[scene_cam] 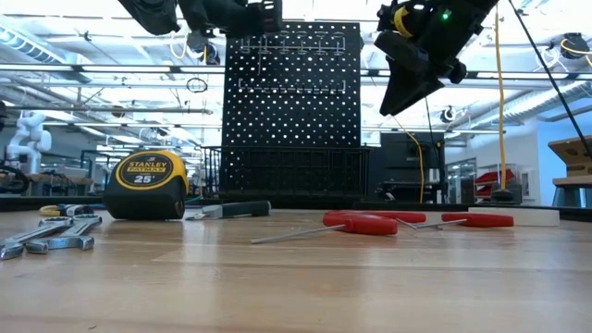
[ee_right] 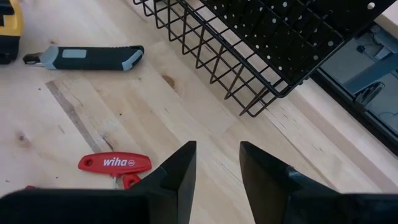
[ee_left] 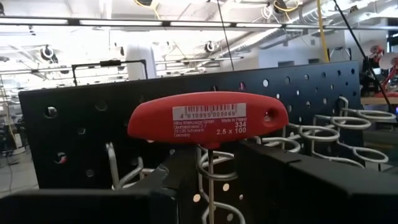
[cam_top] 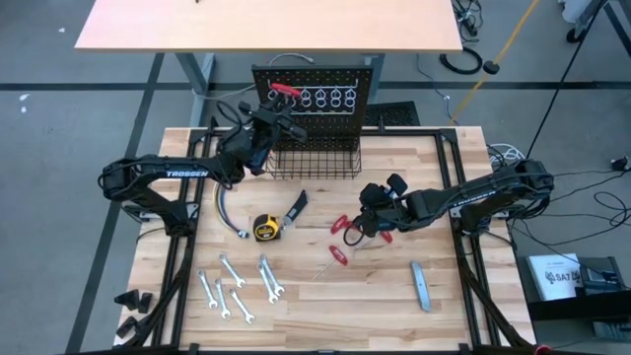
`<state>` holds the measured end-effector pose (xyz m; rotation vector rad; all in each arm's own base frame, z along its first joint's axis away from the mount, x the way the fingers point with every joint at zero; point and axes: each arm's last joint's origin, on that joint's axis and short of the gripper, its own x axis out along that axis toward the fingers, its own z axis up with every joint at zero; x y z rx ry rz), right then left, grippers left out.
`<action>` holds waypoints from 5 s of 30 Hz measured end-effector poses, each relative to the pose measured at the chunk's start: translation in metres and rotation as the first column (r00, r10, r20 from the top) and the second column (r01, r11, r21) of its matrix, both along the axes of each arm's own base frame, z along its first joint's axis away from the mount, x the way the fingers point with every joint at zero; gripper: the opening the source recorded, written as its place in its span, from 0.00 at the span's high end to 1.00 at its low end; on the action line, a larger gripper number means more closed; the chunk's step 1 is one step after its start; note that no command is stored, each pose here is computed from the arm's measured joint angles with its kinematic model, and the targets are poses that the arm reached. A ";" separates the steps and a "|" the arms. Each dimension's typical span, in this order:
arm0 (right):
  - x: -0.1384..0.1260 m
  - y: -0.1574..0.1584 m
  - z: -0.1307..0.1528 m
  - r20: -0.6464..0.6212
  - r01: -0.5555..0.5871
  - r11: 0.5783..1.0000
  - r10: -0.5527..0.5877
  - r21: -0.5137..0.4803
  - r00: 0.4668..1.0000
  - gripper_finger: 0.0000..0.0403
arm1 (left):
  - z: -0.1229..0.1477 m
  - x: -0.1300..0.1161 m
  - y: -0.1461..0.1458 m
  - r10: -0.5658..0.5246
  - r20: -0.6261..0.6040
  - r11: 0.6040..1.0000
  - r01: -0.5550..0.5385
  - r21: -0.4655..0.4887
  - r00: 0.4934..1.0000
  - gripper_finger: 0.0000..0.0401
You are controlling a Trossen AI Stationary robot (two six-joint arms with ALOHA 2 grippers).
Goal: Hang tools onto peg board
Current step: Hang the allen wrench on the peg board
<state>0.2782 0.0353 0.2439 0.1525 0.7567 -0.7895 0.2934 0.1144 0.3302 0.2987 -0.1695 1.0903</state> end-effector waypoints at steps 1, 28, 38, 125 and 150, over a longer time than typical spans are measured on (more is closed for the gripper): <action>0.000 0.000 0.000 0.002 0.000 1.000 0.000 0.001 1.000 0.72 | 0.000 0.000 0.000 -0.001 -0.005 1.000 0.001 -0.002 1.000 0.71; 0.001 0.001 0.000 0.011 -0.010 1.000 0.010 0.018 1.000 0.72 | 0.005 -0.008 -0.022 -0.025 -0.250 0.994 -0.002 -0.108 0.968 0.71; 0.001 0.001 0.000 0.007 -0.017 1.000 0.017 0.022 1.000 0.72 | 0.010 -0.021 -0.063 -0.108 -0.309 0.982 0.054 -0.180 0.945 0.71; 0.038 0.048 -0.109 -0.095 0.294 0.815 -0.286 0.499 0.954 0.98 | -0.102 -0.050 -0.146 -0.928 -0.222 0.372 0.806 -0.461 0.301 0.71; 0.032 0.039 0.002 0.371 -0.093 0.970 0.003 0.225 0.929 1.00 | -0.092 -0.048 -0.147 -0.941 -0.151 0.338 0.852 -0.400 0.303 0.71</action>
